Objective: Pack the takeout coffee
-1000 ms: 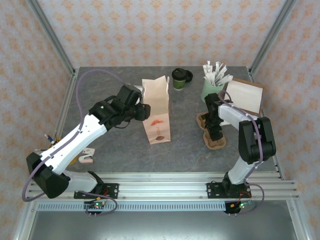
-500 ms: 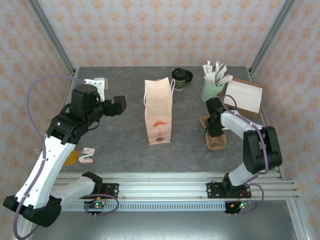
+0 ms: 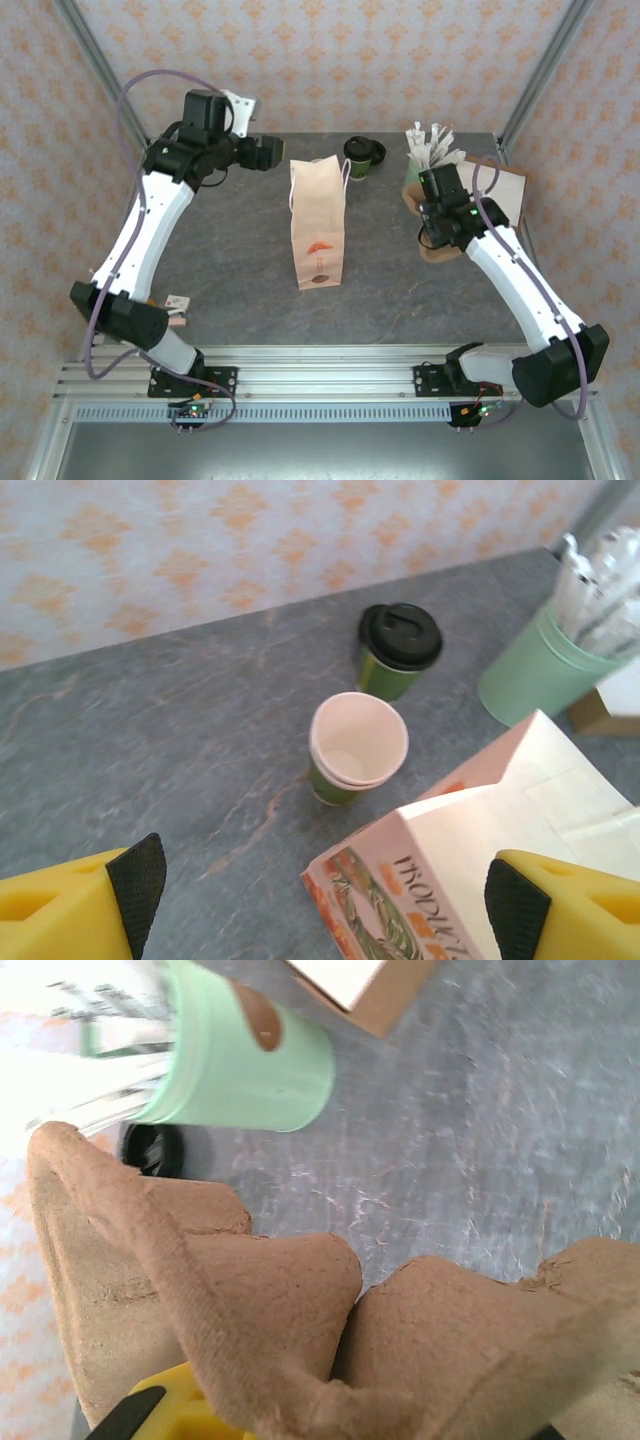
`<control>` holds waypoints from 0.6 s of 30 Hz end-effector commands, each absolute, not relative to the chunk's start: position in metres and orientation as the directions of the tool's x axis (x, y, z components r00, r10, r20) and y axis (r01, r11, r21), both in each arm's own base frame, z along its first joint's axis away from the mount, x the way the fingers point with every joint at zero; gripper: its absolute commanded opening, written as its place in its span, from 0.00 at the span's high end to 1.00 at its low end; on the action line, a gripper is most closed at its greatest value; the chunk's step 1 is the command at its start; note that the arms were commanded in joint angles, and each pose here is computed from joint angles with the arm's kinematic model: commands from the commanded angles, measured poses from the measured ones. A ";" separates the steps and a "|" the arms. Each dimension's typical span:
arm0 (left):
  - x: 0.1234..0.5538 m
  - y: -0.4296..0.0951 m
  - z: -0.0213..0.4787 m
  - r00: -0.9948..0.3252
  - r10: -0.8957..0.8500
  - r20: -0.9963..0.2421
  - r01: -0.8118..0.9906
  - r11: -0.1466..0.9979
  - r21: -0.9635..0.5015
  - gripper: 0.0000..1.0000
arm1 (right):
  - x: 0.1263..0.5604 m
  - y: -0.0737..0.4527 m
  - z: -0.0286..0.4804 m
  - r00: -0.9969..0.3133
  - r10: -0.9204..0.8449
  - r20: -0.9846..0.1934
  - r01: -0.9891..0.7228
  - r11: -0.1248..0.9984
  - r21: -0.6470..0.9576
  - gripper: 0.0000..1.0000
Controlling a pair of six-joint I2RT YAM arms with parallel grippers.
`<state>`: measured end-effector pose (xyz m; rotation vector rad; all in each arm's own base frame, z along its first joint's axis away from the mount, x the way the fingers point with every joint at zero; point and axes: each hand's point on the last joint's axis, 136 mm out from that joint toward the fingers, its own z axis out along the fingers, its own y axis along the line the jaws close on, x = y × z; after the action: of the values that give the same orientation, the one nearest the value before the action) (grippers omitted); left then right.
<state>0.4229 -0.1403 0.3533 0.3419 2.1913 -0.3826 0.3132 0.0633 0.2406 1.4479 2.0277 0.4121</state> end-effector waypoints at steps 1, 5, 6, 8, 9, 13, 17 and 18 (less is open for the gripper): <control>0.405 -0.171 0.359 -0.561 0.248 -0.790 0.598 0.781 -0.180 0.13 | 0.324 0.064 0.276 -0.357 0.810 -0.465 0.610 0.580 0.541 1.00; 0.407 -0.202 0.364 -0.497 0.266 -0.826 0.731 0.641 -0.234 0.14 | 0.340 0.087 0.322 -0.469 0.665 -0.582 0.369 0.746 0.555 1.00; 0.413 -0.202 0.359 -0.488 0.278 -0.828 0.732 0.647 -0.214 0.14 | 0.343 0.094 0.329 -0.495 0.617 -0.612 0.306 0.783 0.542 1.00; 0.426 -0.198 0.347 -0.479 0.334 -0.812 0.719 0.680 -0.144 0.16 | 0.346 0.109 0.345 -0.542 0.499 -0.676 0.155 0.850 0.503 1.00; 0.429 -0.198 0.343 -0.471 0.356 -0.807 0.727 0.675 -0.126 0.16 | 0.347 0.117 0.353 -0.560 0.434 -0.706 0.077 0.876 0.477 1.00; 0.442 -0.199 0.334 -0.434 0.422 -0.796 0.755 0.653 -0.066 0.19 | 0.344 0.133 0.394 -0.529 0.169 -0.831 -0.181 0.935 0.305 1.00; 0.450 -0.203 0.336 -0.413 0.433 -0.801 0.779 0.624 -0.065 0.24 | 0.342 0.137 0.424 -0.446 0.033 -0.895 -0.298 0.937 0.183 1.00; 0.454 -0.203 0.335 -0.418 0.419 -0.806 0.782 0.617 -0.085 0.24 | 0.341 0.139 0.427 -0.435 0.015 -0.900 -0.317 0.933 0.169 1.00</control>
<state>0.4577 -0.2007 0.3232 0.8784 2.1093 -0.5565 0.3453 0.1286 0.4073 0.0401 2.0623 0.4450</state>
